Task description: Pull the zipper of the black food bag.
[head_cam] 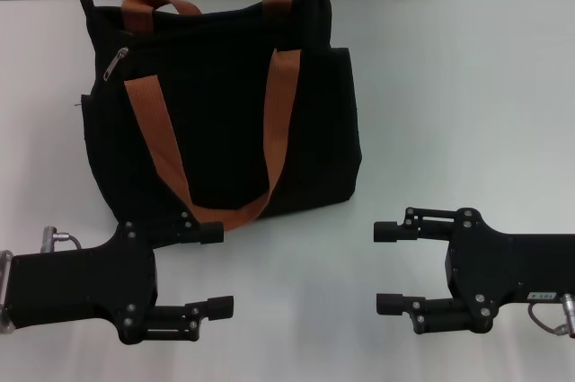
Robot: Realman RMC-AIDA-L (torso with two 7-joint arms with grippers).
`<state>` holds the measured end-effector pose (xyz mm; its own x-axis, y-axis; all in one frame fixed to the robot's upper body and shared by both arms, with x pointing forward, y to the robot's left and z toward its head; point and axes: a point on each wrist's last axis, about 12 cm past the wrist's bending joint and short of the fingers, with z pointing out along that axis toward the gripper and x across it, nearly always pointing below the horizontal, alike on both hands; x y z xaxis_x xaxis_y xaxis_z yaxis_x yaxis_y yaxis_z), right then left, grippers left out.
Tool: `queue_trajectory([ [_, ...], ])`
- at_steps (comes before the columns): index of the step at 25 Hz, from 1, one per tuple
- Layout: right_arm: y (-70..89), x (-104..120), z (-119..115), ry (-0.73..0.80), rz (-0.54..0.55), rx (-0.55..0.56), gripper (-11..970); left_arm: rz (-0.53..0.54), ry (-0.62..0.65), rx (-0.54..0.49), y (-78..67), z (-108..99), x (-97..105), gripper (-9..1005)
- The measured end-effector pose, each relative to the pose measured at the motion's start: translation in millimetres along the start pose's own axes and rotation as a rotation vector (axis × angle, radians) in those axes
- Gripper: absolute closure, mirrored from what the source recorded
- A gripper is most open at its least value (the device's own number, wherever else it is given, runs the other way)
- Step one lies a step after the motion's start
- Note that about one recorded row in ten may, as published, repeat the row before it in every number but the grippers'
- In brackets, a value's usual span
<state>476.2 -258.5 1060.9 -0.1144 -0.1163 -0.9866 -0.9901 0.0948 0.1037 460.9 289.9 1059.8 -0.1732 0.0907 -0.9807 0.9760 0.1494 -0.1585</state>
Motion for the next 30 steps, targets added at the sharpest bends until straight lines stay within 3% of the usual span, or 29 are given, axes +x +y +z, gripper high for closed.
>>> queue_trajectory([
  [14, -1.8, -1, 1, 0.004, -0.005, 0.002, 214, 0.006, -0.009, -0.003, 0.1, 0, -1, 188],
  [21, -3.3, -1, 1, 0.004, -0.006, 0.014, 215, 0.074, -0.112, -0.020, 4.9, 3, -16, 195],
  [24, -4.7, -1, 1, 0.007, -0.007, 0.020, 215, 0.156, -0.247, -0.107, 8.1, 0, -28, 198],
  [25, -5.6, -1, 1, 0.010, -0.007, 0.026, 215, 0.216, -0.348, -0.211, 10.7, -7, -35, 199],
  [26, -5.6, -1, 1, 0.010, -0.007, 0.026, 215, 0.216, -0.348, -0.211, 10.7, -7, -35, 200],
  [27, -6.0, -1, 1, 0.012, -0.006, 0.029, 215, 0.252, -0.430, -0.321, 12.8, -16, -39, 201],
  [28, -6.1, 0, 1, 0.013, -0.006, 0.030, 215, 0.252, -0.430, -0.321, 12.8, -16, -39, 202],
  [30, -6.2, -1, 1, 0.011, -0.006, 0.032, 215, 0.269, -0.484, -0.481, 18.1, -35, -40, 204],
])
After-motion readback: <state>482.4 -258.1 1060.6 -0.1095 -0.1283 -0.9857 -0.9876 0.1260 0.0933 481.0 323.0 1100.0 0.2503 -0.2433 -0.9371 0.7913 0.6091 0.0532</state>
